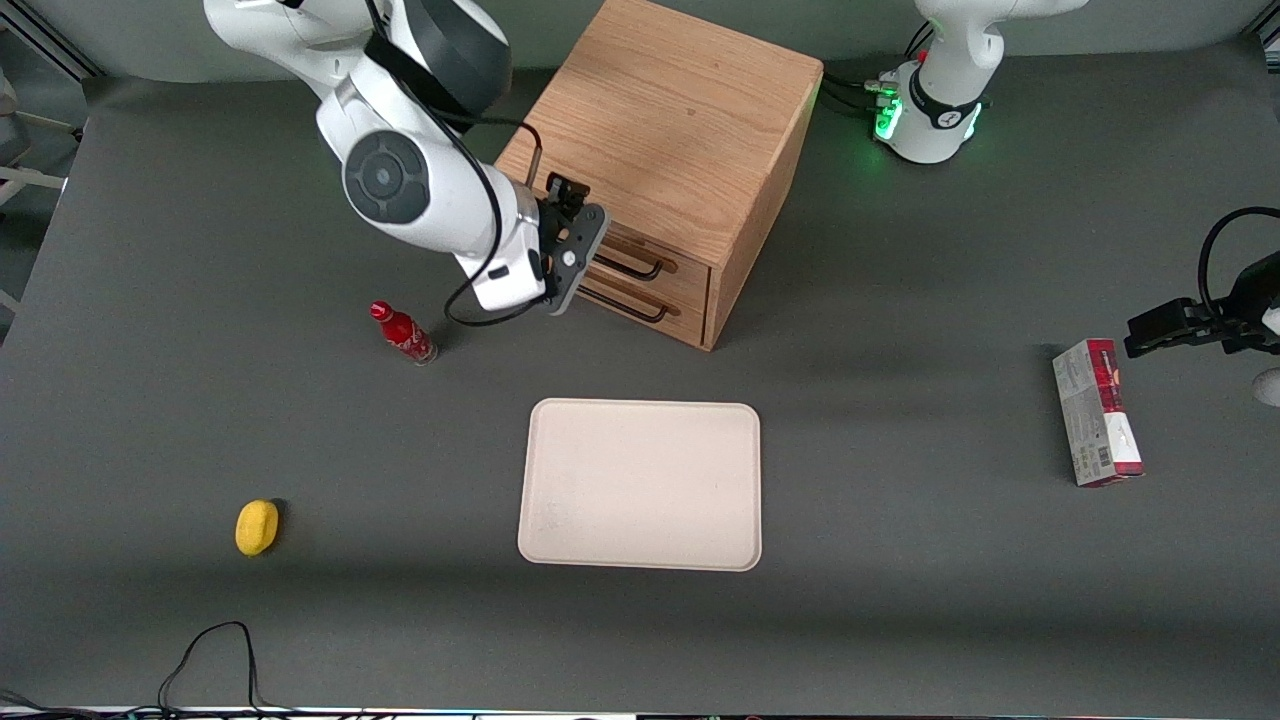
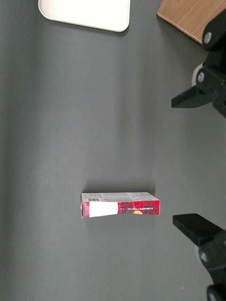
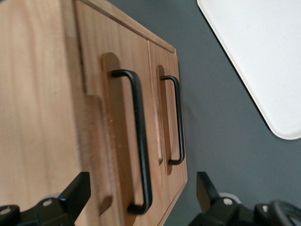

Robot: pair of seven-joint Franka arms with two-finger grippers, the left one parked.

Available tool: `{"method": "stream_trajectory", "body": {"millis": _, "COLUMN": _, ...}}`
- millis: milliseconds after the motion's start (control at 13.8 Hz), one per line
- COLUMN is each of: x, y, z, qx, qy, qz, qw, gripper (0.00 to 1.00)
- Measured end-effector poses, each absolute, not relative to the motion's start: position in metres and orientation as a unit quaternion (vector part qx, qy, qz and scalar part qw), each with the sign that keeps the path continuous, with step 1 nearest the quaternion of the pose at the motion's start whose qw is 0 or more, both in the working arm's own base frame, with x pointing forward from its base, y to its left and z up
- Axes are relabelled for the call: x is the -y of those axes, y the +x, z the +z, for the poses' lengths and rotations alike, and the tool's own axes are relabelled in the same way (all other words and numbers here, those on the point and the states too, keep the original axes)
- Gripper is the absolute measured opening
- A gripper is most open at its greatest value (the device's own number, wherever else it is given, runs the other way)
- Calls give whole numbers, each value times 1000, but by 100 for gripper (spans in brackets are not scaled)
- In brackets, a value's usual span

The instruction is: Open upper drawer

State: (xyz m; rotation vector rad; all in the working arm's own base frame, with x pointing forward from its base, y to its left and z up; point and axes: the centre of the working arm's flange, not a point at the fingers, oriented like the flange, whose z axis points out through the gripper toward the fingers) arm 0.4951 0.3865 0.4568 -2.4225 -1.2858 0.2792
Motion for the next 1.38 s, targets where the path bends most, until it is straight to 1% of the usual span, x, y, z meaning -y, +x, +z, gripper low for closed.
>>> {"method": "stream_trajectory", "body": {"millis": 217, "x": -389, "y": 496, "z": 436, "qx": 458, "qy": -863, "qz": 100, "qw": 190, "gripper": 100}}
{"method": "stream_trajectory", "body": {"millis": 507, "x": -394, "y": 496, "z": 412, "qx": 463, "qy": -863, "qz": 89, "qw": 178, "gripper": 100}}
{"method": "stream_trajectory", "body": {"millis": 870, "x": -405, "y": 495, "z": 393, "qx": 475, "qy": -859, "qz": 85, "qw": 171, "gripper": 100}}
{"method": "stream_trajectory", "body": {"millis": 1232, "x": -407, "y": 498, "z": 387, "qx": 491, "qy": -855, "qz": 79, "qw": 147, "gripper": 100}}
{"method": "stream_trajectory", "body": {"millis": 1377, "x": -402, "y": 512, "z": 392, "qx": 498, "qy": -856, "qz": 61, "qw": 125, "gripper": 100}}
